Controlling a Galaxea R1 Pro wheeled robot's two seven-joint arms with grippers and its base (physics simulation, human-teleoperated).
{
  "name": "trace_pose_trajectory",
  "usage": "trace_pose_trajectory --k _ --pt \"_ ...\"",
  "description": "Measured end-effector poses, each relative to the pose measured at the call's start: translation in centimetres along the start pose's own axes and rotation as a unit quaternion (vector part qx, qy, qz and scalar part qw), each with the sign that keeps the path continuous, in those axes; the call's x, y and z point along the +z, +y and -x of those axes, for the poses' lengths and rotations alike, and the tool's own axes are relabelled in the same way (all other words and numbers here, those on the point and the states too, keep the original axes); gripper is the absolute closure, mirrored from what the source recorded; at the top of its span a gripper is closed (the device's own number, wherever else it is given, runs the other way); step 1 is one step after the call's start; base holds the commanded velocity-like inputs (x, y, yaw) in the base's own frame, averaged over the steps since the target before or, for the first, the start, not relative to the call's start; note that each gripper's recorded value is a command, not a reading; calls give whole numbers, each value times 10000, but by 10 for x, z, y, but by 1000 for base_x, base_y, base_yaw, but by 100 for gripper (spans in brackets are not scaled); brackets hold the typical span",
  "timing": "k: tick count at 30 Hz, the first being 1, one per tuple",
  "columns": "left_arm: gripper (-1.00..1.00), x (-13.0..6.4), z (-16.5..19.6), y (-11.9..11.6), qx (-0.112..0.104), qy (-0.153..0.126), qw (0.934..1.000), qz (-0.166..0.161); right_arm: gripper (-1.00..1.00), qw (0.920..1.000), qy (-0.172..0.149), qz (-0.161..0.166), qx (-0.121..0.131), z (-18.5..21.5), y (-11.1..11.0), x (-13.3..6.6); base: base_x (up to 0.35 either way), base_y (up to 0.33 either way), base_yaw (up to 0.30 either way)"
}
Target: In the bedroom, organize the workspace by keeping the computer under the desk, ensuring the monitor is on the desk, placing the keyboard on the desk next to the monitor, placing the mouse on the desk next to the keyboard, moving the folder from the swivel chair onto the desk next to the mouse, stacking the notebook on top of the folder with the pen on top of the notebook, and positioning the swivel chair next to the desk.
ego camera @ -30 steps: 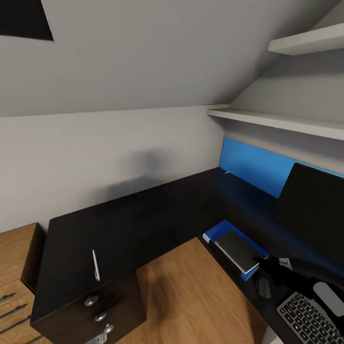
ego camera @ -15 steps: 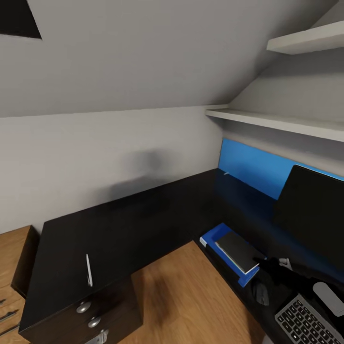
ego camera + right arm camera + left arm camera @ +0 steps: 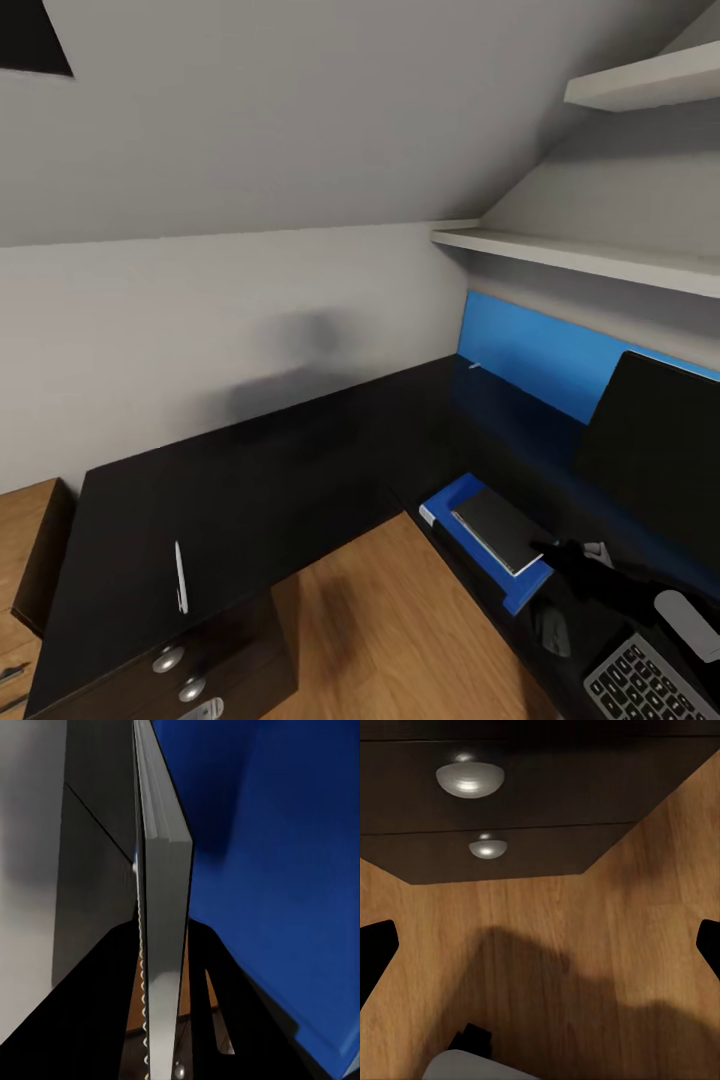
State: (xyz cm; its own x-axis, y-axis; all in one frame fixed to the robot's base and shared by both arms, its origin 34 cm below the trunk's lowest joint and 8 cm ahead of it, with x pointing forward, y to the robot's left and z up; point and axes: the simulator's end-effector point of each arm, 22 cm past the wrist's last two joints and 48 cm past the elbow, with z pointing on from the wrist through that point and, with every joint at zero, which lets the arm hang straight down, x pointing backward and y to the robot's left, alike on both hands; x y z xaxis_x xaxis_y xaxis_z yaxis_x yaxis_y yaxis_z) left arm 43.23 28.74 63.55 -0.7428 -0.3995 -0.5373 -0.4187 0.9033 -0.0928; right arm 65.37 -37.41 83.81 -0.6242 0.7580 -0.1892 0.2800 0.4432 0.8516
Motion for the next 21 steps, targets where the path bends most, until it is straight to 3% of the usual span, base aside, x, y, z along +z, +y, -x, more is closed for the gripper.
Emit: trace_pose_trajectory --k 11,14,21 --pt "-100 0 0 -1 -4 3 10000 -5 100 9998 24 -172 -4 -2 -8 1 42 0 0" --pt "-100 0 0 -1 -5 2 10000 -6 100 9995 -5 -254 169 0 -10 1 2 0 0" --pt "-100 0 0 -1 -5 1 10000 -6 100 9996 -19 -249 162 1 -10 0 0 0 0"
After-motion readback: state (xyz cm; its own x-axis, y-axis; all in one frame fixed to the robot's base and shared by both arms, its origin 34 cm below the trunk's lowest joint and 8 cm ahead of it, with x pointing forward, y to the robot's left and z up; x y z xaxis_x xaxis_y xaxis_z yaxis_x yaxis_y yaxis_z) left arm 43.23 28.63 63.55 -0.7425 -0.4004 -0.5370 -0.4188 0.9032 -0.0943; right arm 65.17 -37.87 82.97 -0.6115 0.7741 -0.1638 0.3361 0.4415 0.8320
